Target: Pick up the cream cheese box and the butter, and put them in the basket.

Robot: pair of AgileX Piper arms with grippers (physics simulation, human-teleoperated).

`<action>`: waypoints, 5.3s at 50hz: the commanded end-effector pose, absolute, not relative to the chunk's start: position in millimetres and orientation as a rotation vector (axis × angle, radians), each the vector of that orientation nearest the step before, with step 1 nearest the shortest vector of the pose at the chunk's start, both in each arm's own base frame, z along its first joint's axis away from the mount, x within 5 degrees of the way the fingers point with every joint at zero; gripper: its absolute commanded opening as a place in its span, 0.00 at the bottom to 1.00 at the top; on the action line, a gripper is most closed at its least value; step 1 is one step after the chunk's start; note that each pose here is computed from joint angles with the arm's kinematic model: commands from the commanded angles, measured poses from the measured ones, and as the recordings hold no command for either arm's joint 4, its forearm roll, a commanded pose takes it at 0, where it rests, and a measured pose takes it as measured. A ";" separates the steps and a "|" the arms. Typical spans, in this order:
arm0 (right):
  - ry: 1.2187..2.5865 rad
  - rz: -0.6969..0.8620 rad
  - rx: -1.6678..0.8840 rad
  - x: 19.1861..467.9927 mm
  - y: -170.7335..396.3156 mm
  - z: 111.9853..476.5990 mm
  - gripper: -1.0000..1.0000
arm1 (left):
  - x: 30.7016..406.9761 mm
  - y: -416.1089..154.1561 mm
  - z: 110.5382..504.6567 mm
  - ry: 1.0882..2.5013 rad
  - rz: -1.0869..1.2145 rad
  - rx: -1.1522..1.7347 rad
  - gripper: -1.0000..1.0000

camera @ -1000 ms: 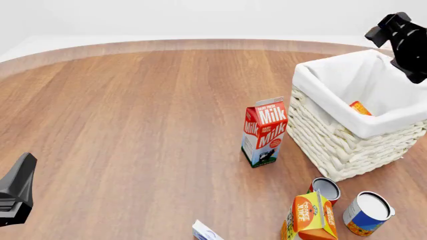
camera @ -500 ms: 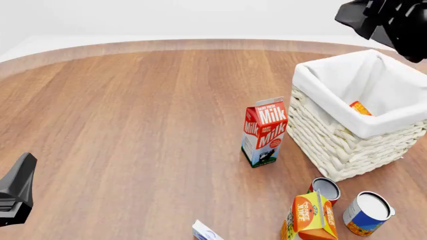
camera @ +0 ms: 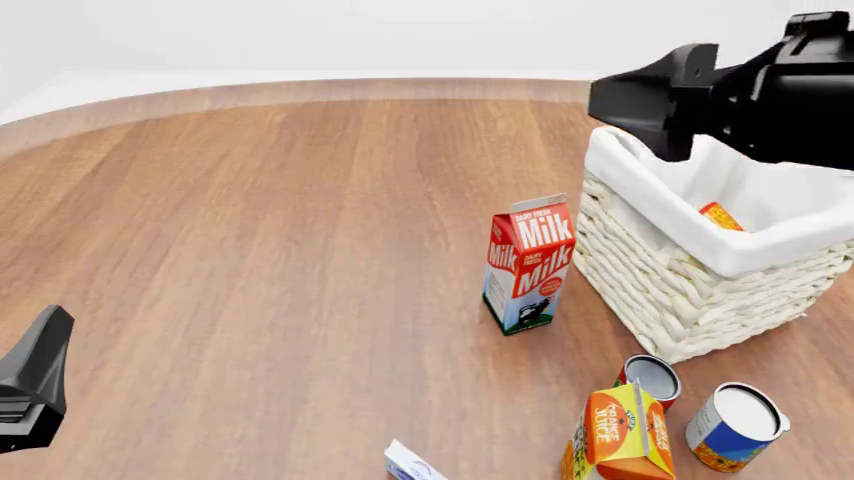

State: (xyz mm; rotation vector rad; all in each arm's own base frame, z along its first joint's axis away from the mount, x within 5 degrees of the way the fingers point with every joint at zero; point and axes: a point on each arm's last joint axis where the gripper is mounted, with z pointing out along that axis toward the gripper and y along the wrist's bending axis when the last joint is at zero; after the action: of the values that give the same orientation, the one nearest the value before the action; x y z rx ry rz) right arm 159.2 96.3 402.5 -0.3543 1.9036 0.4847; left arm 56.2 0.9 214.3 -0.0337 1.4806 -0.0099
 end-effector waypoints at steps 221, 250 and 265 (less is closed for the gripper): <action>2.078 0.631 -0.743 148.8 184.2 315.9 0.00 | 56.2 0.9 214.2 1.481 -0.010 -0.034 1.00; 1.964 0.543 -0.482 165.8 129.5 370.0 0.00 | 56.2 0.9 214.3 1.481 -0.010 -0.034 1.00; 1.920 0.481 -0.362 173.1 105.5 394.4 0.00 | 56.2 0.9 214.2 1.481 -0.010 -0.034 1.00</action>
State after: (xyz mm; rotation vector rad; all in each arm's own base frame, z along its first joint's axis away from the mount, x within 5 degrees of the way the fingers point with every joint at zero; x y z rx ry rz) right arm 169.9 122.0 375.0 -0.4481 1.9593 0.5142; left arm 56.2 0.9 214.3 -0.0338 1.4806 -0.0099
